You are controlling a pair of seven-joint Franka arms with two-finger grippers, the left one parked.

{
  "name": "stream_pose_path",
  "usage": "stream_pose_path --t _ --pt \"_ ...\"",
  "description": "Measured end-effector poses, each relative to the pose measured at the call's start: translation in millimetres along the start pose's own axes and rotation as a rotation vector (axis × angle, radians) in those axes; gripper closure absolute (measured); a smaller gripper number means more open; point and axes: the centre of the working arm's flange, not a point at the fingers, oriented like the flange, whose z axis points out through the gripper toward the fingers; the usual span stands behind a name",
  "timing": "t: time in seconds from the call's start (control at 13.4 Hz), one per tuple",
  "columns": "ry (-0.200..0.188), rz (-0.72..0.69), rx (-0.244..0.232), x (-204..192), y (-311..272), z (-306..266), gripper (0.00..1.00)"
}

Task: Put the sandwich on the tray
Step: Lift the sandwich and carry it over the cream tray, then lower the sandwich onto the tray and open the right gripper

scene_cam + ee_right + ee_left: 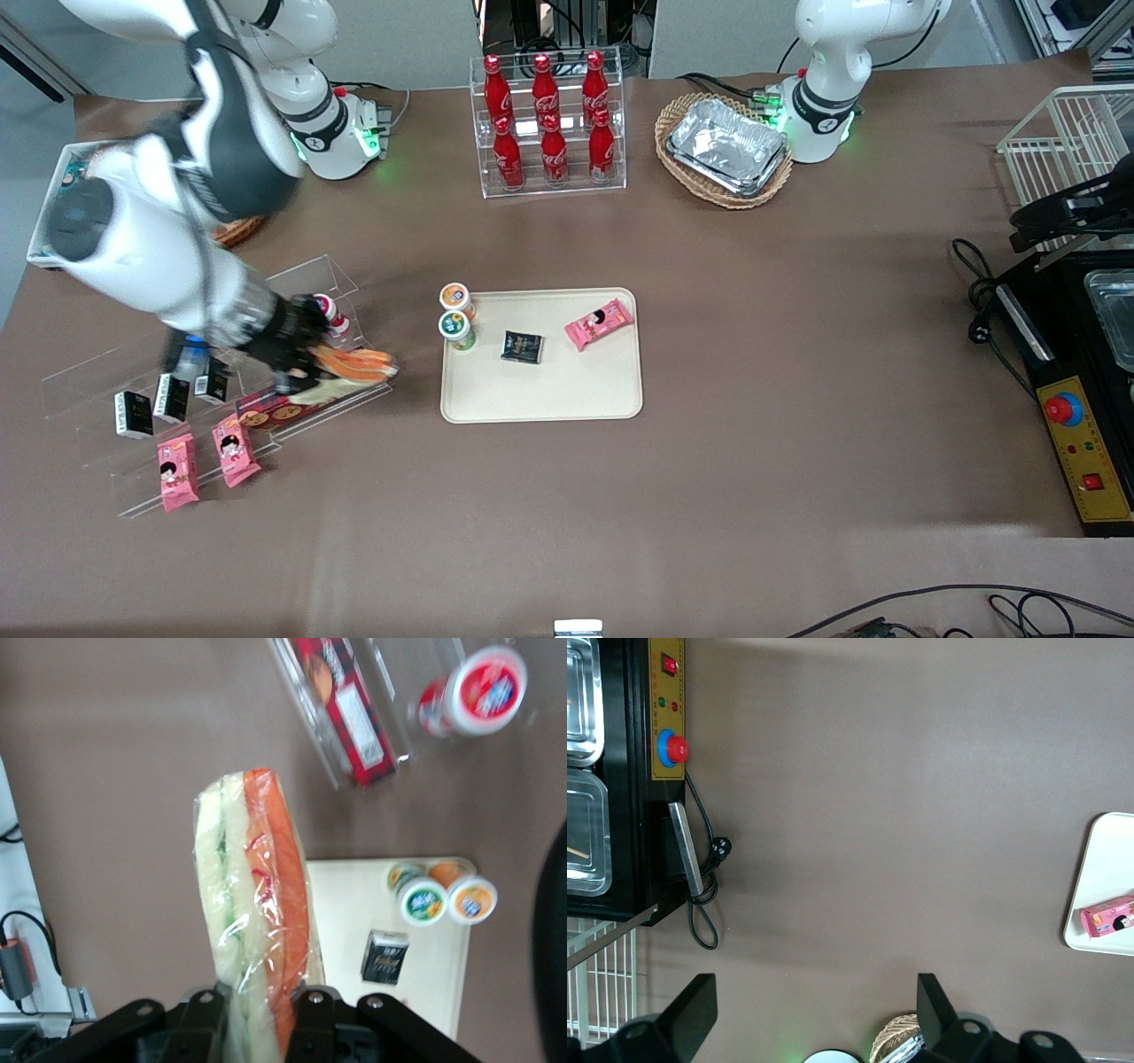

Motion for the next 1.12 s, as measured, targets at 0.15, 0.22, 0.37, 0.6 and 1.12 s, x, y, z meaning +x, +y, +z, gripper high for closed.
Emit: stream_pose_path --t 0.15,0.22,0.37,0.6,1.12 --pt "0.019 0.040 0.004 -41 2 40 0.78" --pt "0.036 0.052 0.009 -61 4 60 0.78" --pt "0.056 0.070 0.035 -100 8 100 0.78" --pt "0.076 0.093 0.067 -151 15 161 0.78" --pt "0.064 0.104 0.070 -183 32 264 0.78"
